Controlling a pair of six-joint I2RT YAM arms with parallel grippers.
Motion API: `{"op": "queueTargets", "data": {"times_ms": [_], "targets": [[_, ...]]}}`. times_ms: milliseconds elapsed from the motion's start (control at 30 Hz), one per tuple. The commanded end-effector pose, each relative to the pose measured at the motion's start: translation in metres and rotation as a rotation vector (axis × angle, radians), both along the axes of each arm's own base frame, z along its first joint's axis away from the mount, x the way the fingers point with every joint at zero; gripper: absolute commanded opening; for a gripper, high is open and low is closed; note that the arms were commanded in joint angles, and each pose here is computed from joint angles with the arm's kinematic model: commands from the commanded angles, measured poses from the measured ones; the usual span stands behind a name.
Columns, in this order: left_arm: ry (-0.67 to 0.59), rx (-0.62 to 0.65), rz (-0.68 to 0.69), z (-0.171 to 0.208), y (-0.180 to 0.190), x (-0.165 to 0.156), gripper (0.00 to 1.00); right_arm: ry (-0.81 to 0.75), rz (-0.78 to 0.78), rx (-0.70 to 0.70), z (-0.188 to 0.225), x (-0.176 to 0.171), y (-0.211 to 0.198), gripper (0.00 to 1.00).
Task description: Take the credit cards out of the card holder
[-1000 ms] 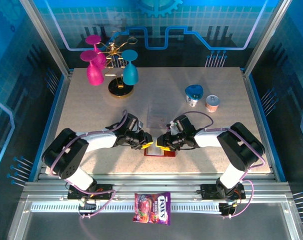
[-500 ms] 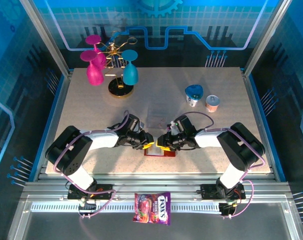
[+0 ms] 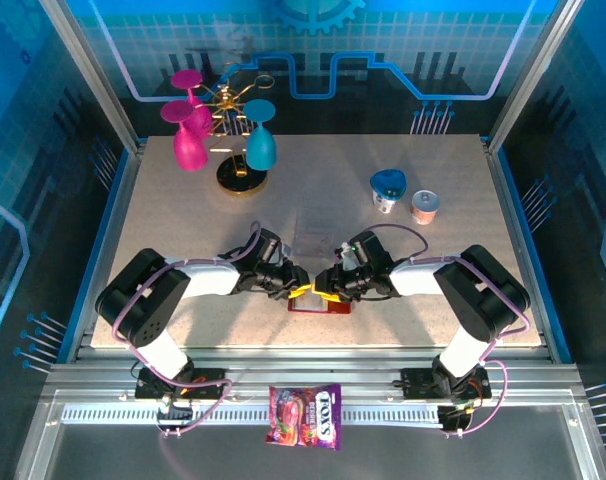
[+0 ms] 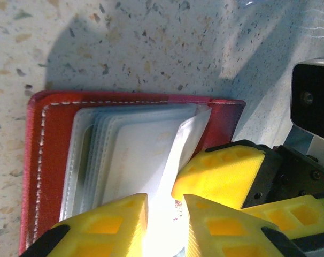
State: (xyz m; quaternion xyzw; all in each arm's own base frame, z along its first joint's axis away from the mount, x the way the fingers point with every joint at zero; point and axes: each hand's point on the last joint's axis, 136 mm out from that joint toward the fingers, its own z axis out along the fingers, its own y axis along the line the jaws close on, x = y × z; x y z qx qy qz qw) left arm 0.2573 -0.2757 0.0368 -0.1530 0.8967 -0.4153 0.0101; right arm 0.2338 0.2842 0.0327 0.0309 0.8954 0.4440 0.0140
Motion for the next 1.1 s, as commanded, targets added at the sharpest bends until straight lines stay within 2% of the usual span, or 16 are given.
{"op": "queueTargets", "data": {"times_ms": [0, 433, 800, 1067], "targets": [[0.003, -0.038, -0.019, 0.01, -0.009, 0.0, 0.24, 0.016, -0.012, 0.002, 0.002, -0.003, -0.006, 0.42], [-0.033, -0.057, -0.051, 0.032, -0.02, 0.006, 0.27, -0.087, -0.065, -0.102, 0.041, 0.007, -0.047, 0.44], [-0.039, -0.071, -0.115, 0.04, -0.049, 0.014, 0.38, -0.146, -0.166, -0.157, 0.063, 0.009, -0.1, 0.45], [-0.015, -0.082, -0.165, 0.032, -0.077, 0.016, 0.45, -0.14, -0.198, -0.153, 0.064, 0.0, -0.114, 0.46]]}}
